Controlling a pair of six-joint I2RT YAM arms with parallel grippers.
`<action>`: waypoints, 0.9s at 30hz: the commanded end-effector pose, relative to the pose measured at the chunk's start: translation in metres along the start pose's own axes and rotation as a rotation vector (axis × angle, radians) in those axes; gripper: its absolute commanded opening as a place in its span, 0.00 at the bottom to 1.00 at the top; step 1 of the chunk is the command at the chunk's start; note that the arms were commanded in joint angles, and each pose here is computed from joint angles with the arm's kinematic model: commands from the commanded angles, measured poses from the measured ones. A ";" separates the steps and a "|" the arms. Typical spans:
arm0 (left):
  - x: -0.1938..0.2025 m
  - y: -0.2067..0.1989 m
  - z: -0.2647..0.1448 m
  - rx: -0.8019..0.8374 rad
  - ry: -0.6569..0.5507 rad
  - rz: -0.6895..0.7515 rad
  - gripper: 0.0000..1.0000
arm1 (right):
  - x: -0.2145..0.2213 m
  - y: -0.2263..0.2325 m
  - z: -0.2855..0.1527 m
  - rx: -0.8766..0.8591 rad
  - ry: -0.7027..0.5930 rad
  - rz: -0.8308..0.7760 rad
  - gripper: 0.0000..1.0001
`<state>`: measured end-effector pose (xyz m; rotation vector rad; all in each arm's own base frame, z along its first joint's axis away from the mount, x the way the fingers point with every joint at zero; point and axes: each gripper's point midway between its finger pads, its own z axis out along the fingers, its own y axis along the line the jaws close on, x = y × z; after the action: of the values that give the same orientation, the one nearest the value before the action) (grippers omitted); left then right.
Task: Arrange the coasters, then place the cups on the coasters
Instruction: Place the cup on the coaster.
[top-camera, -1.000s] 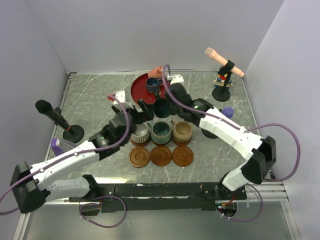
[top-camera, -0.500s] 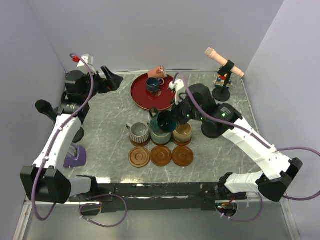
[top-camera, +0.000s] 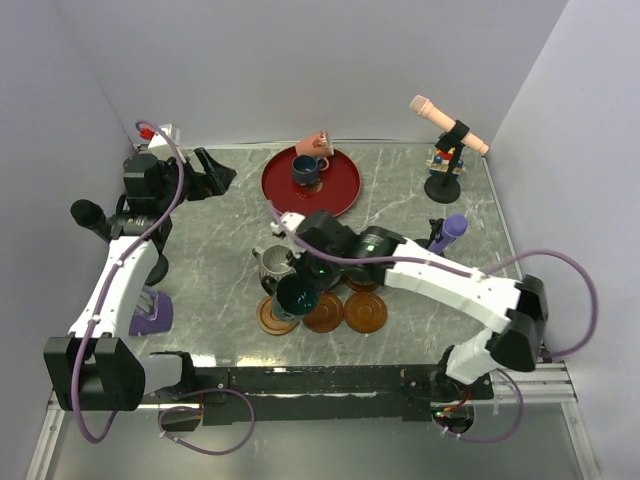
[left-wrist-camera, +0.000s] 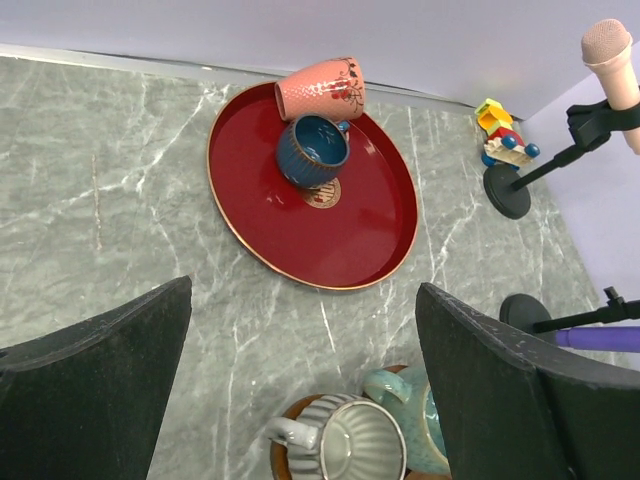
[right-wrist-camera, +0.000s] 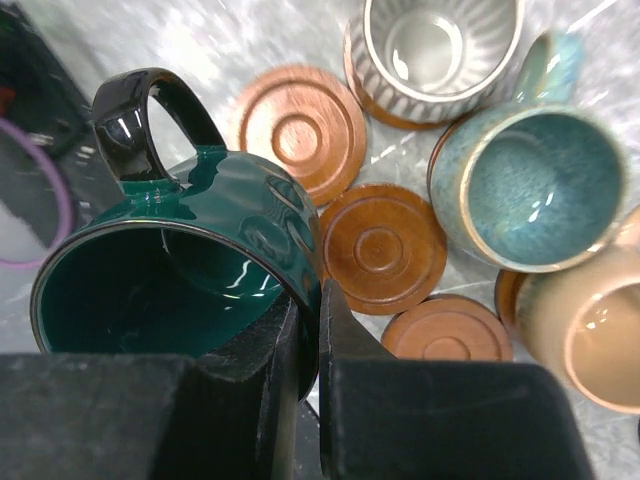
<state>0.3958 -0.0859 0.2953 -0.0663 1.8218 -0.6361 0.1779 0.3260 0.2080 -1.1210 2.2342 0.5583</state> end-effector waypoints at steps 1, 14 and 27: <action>-0.021 -0.008 -0.008 0.011 -0.069 0.058 0.97 | -0.025 0.008 0.017 0.047 -0.046 0.006 0.00; -0.024 -0.002 -0.013 -0.034 -0.087 0.072 0.97 | -0.011 0.003 0.077 0.147 0.068 -0.033 0.00; -0.024 -0.001 -0.012 -0.030 -0.084 0.072 0.97 | -0.010 0.008 0.101 0.142 0.066 -0.059 0.00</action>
<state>0.3951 -0.0761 0.3026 -0.0683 1.7949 -0.5637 0.1950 0.3659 0.1163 -1.1933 2.3475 0.2562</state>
